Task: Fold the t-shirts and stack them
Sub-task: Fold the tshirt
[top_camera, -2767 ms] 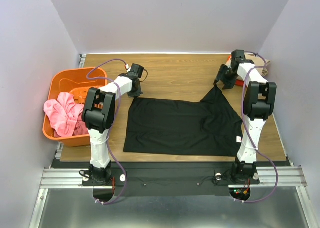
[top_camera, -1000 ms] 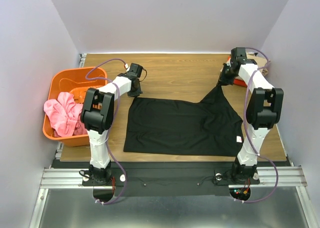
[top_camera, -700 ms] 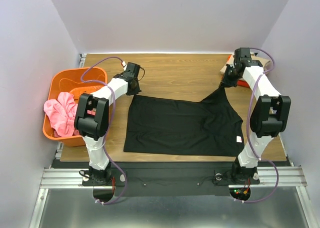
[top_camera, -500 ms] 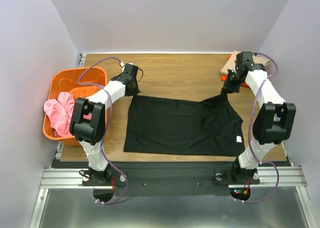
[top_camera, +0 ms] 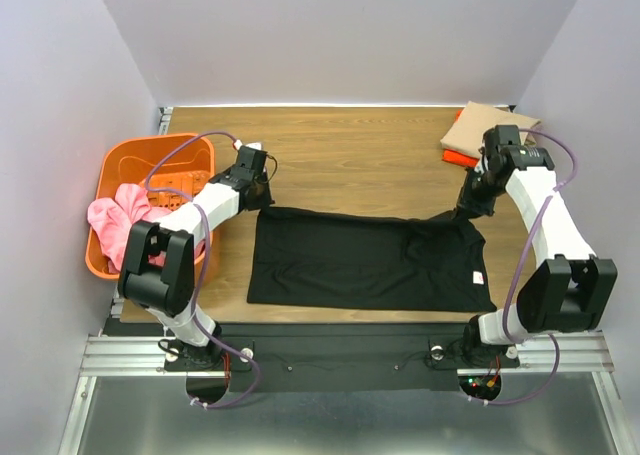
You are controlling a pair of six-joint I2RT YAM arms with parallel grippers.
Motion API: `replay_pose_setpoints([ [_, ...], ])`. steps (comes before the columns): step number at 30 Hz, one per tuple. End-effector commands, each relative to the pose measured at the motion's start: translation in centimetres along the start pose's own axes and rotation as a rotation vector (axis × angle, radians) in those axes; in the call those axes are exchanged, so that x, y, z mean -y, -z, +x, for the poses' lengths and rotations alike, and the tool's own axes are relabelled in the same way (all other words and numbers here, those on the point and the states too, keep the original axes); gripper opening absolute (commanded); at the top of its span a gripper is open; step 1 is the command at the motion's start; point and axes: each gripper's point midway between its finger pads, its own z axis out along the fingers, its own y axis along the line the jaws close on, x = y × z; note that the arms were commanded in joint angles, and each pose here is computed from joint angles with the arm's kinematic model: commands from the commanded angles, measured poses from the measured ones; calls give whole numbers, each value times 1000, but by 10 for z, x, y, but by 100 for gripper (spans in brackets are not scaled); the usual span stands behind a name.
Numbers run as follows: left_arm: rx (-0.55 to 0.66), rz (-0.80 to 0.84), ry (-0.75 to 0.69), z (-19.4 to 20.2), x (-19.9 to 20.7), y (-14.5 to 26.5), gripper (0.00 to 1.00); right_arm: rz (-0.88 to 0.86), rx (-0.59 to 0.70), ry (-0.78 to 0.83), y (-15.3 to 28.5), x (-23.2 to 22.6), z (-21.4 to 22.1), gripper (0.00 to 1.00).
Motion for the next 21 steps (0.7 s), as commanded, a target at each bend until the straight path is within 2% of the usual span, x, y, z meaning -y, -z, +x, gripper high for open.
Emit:
replay_pose_setpoints([
  [1, 66, 35, -30, -10, 1, 19, 0, 41, -67, 10, 17, 11, 33, 0],
  [13, 55, 56, -60, 18, -11, 41, 0, 79, -136, -7, 20, 28, 72, 1],
  [20, -18, 76, -40, 45, -13, 50, 0, 98, -147, -26, 25, 36, 91, 0],
  [21, -21, 79, -30, 48, -14, 55, 9, 99, -144, -34, 26, 38, 95, 0],
])
